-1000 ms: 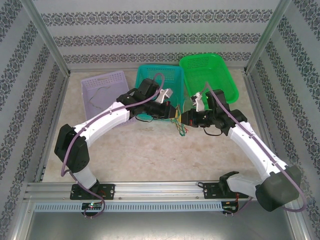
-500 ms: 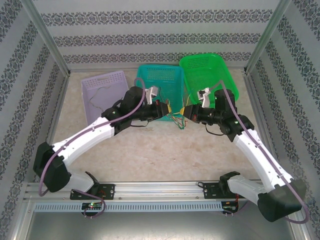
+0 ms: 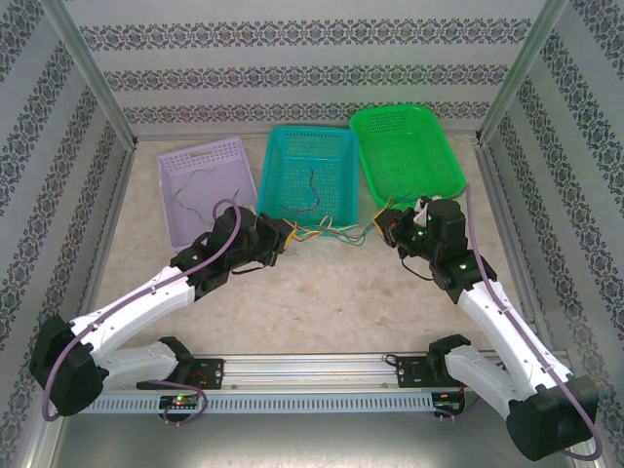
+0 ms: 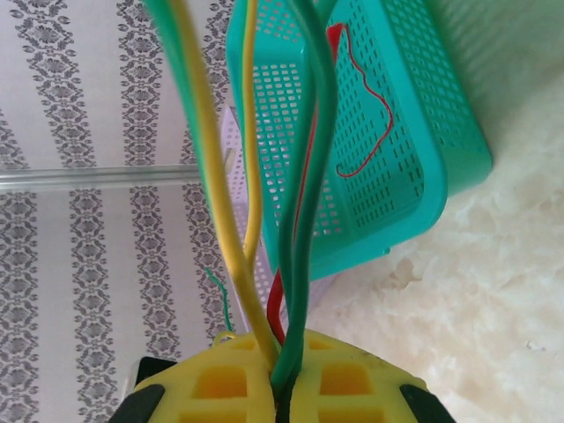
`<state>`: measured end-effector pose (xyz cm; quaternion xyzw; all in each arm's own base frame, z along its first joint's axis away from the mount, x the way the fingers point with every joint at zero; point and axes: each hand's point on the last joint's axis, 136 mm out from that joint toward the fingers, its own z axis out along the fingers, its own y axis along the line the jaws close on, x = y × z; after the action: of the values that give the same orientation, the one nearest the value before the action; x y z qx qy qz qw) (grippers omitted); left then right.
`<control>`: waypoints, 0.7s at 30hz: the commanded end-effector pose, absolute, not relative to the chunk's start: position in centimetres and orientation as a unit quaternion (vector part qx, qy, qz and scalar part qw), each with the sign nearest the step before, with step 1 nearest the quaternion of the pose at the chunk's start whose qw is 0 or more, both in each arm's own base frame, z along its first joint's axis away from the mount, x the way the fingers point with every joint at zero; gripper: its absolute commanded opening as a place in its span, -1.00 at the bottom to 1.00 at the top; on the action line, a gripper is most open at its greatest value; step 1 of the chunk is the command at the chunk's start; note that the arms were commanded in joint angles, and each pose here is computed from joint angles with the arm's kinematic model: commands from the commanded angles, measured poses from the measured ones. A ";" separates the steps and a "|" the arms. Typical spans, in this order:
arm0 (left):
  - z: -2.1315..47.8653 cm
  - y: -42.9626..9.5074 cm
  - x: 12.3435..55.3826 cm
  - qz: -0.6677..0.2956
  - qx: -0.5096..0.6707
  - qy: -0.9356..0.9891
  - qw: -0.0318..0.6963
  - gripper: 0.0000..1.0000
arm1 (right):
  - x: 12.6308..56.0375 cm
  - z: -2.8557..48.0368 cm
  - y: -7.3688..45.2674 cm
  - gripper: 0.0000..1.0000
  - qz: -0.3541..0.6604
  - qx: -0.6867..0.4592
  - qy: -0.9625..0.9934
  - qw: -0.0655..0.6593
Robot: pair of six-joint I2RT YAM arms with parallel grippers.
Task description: Untangle the cables
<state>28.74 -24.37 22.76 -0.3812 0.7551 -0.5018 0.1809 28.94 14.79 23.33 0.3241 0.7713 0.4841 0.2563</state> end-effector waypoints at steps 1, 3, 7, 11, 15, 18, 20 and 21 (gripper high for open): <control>20.3 -17.9 29.9 -0.421 -0.516 0.710 0.229 -1.00 | 31.2 24.0 9.0 -1.00 0.403 0.426 0.730 0.350; 20.3 -18.3 29.8 -0.419 -0.510 0.718 0.220 -1.00 | 31.1 24.0 9.5 -1.00 0.396 0.405 0.747 0.349; 19.8 -19.4 29.8 -0.422 -0.503 0.728 0.197 -1.00 | 30.5 23.5 11.0 -1.00 0.391 0.350 0.786 0.325; 18.6 -20.3 29.0 -0.400 -0.493 0.754 0.167 -1.00 | 28.0 20.4 11.0 -1.00 0.340 0.329 0.838 0.272; 16.3 -21.0 28.1 -0.392 -0.492 0.764 0.142 -1.00 | 26.5 16.4 11.9 -0.84 0.342 0.329 0.855 0.210; 15.5 -21.9 28.2 -0.401 -0.490 0.763 0.134 -1.00 | 25.9 15.4 12.3 -0.29 0.334 0.323 0.865 0.191; 15.6 -22.7 28.6 -0.409 -0.479 0.765 0.133 -1.00 | 25.6 15.7 12.1 -0.13 0.319 0.316 0.871 0.202; 15.7 -23.2 28.8 -0.414 -0.473 0.767 0.130 -1.00 | 25.4 15.9 11.7 -0.11 0.311 0.316 0.872 0.208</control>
<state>28.47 -23.58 16.58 -0.4449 0.7747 -0.4288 0.1341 26.08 13.04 16.21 0.3187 0.8591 0.3522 0.1905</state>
